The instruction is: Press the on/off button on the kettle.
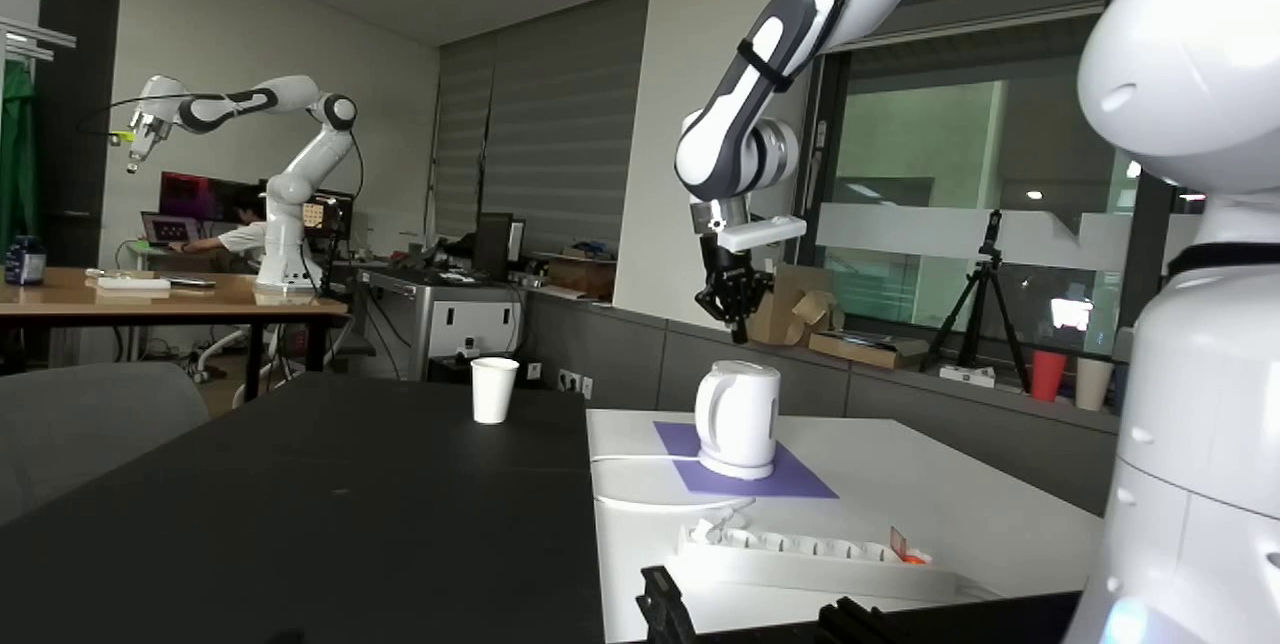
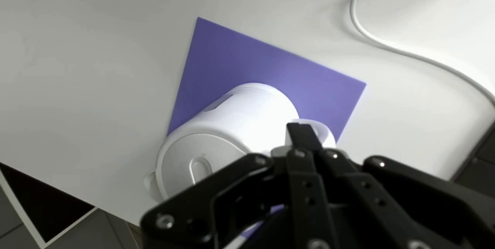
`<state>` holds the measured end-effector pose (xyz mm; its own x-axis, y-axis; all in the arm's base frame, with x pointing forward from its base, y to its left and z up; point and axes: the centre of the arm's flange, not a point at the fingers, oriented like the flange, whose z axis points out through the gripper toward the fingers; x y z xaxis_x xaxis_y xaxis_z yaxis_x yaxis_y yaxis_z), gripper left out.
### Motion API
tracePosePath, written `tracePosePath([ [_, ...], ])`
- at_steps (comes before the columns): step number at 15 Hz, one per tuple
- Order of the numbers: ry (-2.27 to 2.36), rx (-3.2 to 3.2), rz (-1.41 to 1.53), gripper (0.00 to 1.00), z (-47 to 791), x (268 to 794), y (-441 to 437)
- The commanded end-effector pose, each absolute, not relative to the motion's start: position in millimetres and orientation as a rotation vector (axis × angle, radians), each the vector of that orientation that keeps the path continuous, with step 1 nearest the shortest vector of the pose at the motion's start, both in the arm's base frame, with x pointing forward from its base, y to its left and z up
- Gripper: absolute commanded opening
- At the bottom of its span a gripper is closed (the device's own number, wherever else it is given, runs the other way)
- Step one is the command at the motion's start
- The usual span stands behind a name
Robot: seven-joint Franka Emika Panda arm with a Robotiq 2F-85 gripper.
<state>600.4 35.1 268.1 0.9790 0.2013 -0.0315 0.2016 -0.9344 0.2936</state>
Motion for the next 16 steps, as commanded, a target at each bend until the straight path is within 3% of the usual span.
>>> tracePosePath([
  [1,0.24,2.859,0.045,0.0,256.6,622.5,35.2],
  [16,0.221,2.922,0.062,0.0,220.0,643.7,44.4],
])
